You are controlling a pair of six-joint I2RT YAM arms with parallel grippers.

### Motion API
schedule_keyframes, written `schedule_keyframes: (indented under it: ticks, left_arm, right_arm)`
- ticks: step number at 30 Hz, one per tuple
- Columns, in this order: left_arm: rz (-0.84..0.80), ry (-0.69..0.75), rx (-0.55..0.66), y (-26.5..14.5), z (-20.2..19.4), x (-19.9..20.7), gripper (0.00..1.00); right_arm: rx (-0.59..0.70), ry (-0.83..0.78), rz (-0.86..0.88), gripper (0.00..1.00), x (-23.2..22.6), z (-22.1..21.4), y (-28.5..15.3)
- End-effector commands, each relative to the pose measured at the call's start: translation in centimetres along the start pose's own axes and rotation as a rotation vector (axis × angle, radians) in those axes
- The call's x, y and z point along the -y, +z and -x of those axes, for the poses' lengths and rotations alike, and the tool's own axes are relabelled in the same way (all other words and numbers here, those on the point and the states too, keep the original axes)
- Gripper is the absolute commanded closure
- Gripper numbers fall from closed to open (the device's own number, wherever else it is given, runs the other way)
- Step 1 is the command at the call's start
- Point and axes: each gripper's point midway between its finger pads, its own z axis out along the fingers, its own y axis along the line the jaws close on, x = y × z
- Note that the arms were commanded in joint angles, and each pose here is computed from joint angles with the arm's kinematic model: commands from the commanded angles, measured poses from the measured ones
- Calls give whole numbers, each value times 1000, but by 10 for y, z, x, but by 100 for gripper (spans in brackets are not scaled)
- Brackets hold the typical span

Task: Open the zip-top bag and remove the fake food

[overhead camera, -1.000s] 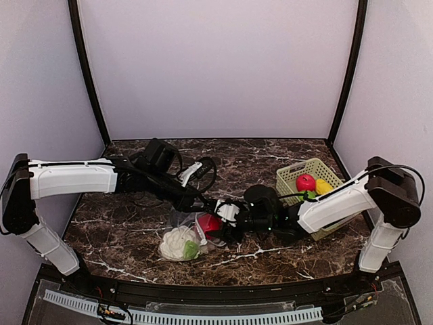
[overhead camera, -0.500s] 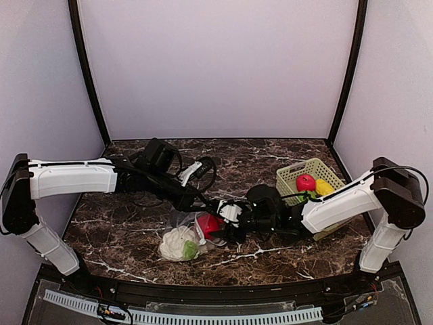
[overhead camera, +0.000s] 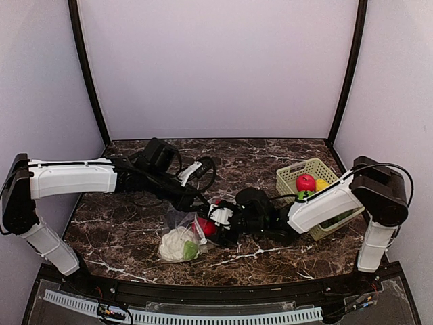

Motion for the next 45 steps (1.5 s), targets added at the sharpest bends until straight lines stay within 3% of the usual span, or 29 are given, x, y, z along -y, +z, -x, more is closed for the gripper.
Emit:
schedule_keyframes:
  ticks: [1,18,32,45]
  left_arm:
    - [-47,34,20,-8,4,16,99]
    - [-31,34,10,-8,1,13,99]
    - [-31,27,1,-4,0,10,99]
    - [-28,26,1,-3,1,9,99]
  right_arm:
    - [62,-30,-64,13,14,23,-3]
    - [-21,-30,74,14,-10,-16,38]
    - [-153,16,87,11,-24,-57,13]
    - [-181,28,92,26,-21,-56,29]
